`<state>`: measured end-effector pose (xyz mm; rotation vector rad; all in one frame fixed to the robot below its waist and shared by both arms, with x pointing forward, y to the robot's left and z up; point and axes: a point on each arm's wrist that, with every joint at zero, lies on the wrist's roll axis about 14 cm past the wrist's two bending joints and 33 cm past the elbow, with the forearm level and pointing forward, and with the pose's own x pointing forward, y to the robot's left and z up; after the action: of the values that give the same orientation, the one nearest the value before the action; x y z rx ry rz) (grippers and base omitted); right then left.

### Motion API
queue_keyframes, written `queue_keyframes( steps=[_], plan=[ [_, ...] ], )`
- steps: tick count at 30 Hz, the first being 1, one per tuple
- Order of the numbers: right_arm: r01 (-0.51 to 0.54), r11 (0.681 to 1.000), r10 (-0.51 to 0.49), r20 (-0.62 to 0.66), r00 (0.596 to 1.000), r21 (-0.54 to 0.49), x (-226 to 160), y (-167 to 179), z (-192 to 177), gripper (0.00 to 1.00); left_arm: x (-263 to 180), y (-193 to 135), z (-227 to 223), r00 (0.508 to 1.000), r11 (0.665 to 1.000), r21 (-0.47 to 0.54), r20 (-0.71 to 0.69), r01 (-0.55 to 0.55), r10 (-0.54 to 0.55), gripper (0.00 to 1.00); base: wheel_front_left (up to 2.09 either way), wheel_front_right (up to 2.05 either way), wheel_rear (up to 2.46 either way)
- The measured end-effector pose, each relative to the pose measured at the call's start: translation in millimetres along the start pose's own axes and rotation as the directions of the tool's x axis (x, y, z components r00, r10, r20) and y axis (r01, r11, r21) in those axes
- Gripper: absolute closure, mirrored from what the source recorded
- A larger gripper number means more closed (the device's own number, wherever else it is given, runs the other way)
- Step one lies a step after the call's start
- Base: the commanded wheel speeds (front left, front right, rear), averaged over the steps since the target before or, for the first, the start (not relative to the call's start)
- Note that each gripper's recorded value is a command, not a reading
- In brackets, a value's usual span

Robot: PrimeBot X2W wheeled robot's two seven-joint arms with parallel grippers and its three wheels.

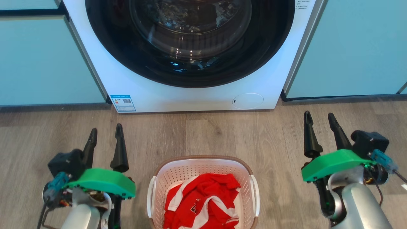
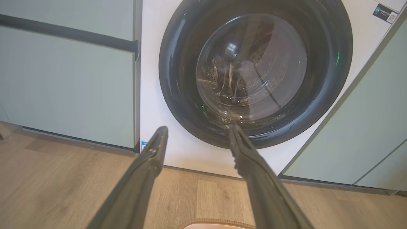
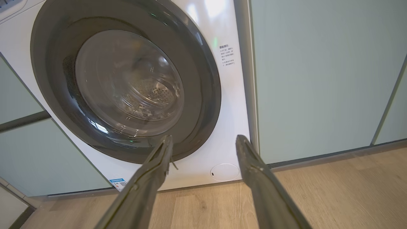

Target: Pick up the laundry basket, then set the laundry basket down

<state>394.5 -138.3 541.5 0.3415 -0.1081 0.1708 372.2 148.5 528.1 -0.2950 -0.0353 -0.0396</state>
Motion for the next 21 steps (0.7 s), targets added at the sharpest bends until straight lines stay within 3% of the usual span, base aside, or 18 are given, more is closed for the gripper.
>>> queue_keyframes(
  steps=[11,21],
  plan=[
    [-0.100,0.989,0.115,0.136,0.984,-0.111,12.6,33.1,41.3,0.00,1.8,-16.3,50.2,0.981,0.993,0.117,0.188,0.022,-0.044,0.00,0.00,0.00,0.00],
    [-0.102,0.986,0.115,0.094,0.989,-0.133,10.1,32.1,23.1,0.00,-2.0,-33.0,46.0,0.972,0.984,0.144,0.194,0.108,-0.135,0.00,0.00,0.00,0.00]
  ],
)
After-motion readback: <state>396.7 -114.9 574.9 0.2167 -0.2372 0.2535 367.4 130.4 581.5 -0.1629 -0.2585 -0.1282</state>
